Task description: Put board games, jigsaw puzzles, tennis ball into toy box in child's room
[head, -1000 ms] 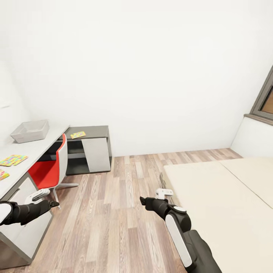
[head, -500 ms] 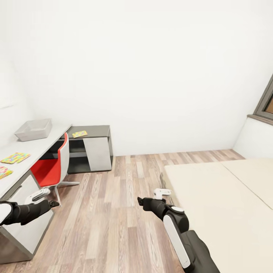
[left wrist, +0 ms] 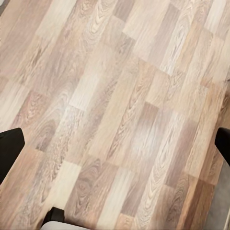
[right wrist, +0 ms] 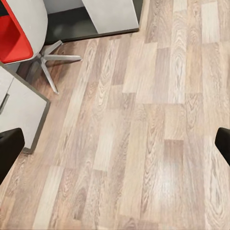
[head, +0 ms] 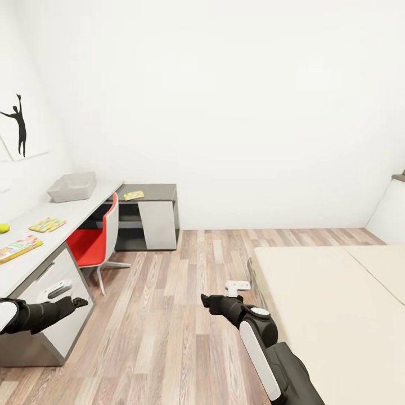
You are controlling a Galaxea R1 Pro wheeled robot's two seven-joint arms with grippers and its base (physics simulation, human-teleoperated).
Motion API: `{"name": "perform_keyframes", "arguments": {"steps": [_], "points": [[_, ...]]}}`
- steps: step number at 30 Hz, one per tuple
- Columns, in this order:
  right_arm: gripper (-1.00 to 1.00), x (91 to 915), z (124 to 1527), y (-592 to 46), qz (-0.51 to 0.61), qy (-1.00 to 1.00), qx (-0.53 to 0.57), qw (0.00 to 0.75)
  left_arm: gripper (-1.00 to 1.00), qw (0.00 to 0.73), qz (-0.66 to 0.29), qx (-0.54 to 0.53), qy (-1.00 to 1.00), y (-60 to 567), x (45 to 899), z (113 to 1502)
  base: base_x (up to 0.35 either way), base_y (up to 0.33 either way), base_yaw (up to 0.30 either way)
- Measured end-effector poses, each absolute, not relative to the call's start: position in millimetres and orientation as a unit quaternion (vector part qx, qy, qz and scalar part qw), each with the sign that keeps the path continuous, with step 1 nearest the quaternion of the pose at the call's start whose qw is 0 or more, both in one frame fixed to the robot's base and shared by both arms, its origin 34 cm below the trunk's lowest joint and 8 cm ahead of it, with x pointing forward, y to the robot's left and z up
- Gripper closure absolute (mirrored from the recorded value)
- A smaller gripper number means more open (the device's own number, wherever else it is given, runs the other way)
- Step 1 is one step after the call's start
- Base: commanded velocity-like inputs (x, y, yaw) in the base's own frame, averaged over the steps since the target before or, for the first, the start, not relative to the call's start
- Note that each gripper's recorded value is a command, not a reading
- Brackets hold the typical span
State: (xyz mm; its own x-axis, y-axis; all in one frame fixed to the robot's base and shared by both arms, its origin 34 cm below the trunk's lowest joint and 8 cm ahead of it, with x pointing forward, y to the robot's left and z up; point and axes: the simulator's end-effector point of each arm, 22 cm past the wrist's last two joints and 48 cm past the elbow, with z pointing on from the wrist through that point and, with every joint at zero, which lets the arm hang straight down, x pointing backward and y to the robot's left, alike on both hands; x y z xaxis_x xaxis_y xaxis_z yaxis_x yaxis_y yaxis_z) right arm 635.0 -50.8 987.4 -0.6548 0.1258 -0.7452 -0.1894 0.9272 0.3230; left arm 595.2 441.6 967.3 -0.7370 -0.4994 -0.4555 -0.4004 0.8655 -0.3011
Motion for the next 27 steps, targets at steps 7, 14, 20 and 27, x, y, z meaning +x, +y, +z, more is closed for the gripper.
{"name": "perform_keyframes", "arguments": {"steps": [7, 14, 20, 27], "points": [[-1.00, 634.8, 987.3, -51.0, 0.190, 0.890, -0.018, 0.415, -1.00, 0.270, -0.092, -0.243, 0.927, 441.7, 595.1, 967.5, -0.038, -0.001, 0.006], [-1.00, 634.8, 986.9, -51.2, 0.190, 0.890, -0.018, 0.415, -1.00, 0.270, -0.092, -0.243, 0.927, 441.6, 595.1, 967.5, -0.063, 0.000, 0.001], [-1.00, 634.8, 986.9, -51.2, 0.190, 0.890, -0.018, 0.415, -1.00, 0.270, -0.092, -0.243, 0.927, 441.6, 595.0, 967.5, -0.020, 0.000, 0.000], [-1.00, 634.7, 986.9, -50.7, 0.190, 0.890, -0.018, 0.415, -1.00, 0.270, -0.092, -0.242, 0.927, 441.4, 595.2, 967.5, -0.054, 0.000, 0.000]]}}
